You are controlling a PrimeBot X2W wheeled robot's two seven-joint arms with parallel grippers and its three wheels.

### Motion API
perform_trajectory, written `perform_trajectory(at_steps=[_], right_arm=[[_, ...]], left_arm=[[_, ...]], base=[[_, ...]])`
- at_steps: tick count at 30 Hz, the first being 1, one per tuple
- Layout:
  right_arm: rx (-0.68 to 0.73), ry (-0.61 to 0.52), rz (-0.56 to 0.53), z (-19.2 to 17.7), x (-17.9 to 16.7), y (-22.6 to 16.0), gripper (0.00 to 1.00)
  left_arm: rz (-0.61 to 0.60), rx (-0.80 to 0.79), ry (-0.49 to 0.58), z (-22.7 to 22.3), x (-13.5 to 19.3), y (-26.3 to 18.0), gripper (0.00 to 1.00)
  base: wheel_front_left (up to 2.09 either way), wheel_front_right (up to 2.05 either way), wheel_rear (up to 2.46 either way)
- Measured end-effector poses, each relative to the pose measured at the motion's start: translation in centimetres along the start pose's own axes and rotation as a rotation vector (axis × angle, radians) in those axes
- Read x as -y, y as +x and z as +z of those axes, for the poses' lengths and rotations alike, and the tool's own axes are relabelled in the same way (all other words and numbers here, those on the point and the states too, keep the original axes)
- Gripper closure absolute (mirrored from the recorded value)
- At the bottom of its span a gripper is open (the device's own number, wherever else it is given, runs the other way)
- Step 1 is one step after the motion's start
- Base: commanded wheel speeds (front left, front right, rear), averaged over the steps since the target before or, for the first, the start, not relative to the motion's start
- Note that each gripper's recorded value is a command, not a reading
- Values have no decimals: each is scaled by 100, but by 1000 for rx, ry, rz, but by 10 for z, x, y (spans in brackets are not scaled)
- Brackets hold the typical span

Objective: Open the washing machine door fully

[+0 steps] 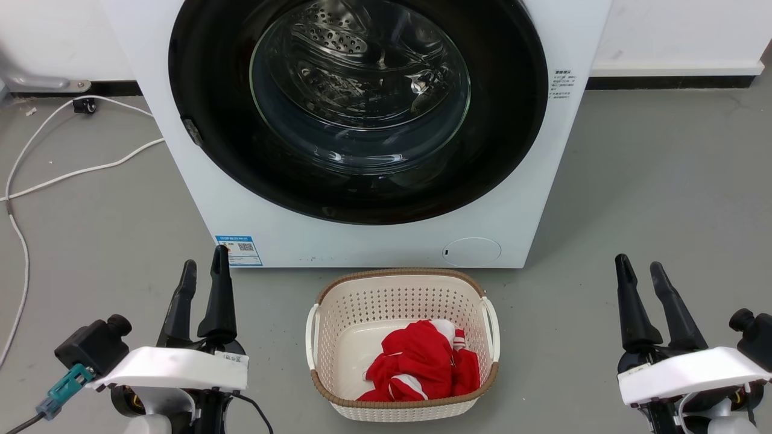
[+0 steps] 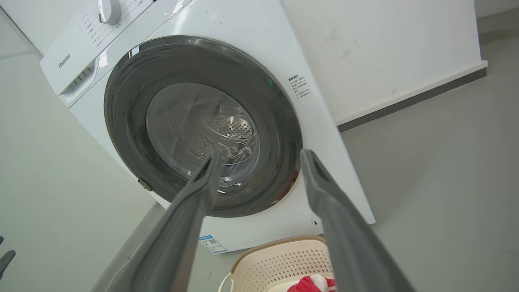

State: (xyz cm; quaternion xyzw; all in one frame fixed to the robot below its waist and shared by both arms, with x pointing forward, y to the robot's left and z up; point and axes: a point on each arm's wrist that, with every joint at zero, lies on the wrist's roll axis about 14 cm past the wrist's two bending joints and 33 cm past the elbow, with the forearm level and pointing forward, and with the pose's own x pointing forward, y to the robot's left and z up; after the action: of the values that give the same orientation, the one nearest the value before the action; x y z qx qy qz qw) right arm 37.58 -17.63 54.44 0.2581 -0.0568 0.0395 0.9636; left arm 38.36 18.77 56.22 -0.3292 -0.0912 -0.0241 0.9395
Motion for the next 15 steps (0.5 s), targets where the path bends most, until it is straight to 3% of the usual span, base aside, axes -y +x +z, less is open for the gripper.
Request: perform_trajectory(at_steps=[15], right_arm=[[-29, -188, 17, -3, -2, -3, 0]], left_arm=[[-19, 13, 200, 1, 4, 0, 0]], base=[[0, 0, 0]])
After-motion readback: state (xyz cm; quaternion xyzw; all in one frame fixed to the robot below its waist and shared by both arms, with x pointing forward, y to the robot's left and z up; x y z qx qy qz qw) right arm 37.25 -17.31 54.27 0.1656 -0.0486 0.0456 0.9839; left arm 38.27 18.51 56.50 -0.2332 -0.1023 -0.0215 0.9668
